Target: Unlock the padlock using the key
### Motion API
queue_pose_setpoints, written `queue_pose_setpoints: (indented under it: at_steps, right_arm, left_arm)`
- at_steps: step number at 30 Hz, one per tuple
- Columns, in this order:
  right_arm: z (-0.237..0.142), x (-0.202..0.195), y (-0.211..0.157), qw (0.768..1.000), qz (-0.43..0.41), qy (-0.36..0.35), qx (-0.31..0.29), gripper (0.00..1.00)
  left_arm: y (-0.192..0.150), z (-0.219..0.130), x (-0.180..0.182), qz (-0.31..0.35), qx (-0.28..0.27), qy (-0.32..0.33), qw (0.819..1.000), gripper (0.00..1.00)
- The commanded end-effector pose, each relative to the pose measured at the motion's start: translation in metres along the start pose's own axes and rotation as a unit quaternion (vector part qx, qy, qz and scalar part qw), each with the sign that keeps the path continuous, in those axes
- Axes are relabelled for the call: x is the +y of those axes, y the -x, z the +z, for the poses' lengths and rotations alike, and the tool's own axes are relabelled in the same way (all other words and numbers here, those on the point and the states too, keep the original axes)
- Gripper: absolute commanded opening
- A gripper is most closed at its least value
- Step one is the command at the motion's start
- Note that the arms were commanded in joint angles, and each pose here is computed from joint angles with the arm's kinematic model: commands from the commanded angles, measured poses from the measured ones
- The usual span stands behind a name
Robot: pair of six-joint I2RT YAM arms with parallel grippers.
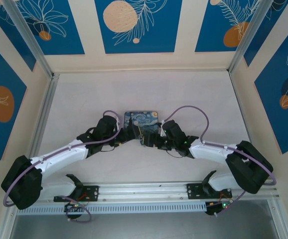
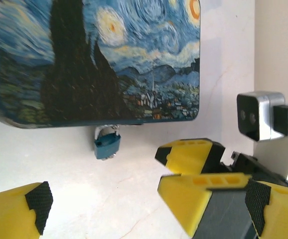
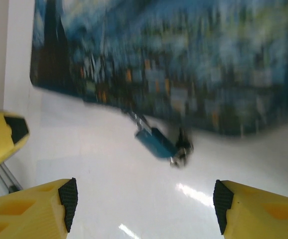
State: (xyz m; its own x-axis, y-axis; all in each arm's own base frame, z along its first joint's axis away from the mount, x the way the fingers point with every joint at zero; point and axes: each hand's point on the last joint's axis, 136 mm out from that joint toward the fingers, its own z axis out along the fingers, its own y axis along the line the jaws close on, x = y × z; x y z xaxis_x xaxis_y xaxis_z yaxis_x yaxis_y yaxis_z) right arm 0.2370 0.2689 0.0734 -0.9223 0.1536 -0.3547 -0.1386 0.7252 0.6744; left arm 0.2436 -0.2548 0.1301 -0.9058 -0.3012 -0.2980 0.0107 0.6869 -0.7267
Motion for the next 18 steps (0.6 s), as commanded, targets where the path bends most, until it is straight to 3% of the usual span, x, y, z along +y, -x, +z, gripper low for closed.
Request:
queue_pose_setpoints:
  at_steps: [1, 7, 18]
  right_arm:
    - [0.005, 0.021, 0.04, 0.999, -0.015, 0.022, -0.024, 0.74]
    - [0.008, 0.024, 0.068, 0.999, -0.024, 0.022, -0.024, 0.72]
    - [0.01, 0.002, 0.028, 0.998, -0.069, 0.009, 0.007, 0.68]
  left_arm:
    - [0.011, -0.009, 0.011, 0.011, 0.0, 0.048, 0.999, 1.0]
    - [0.024, -0.005, 0.005, 0.012, 0.004, 0.046, 0.999, 1.0]
    - [0.067, -0.001, -0.007, 0.013, -0.005, 0.041, 0.999, 1.0]
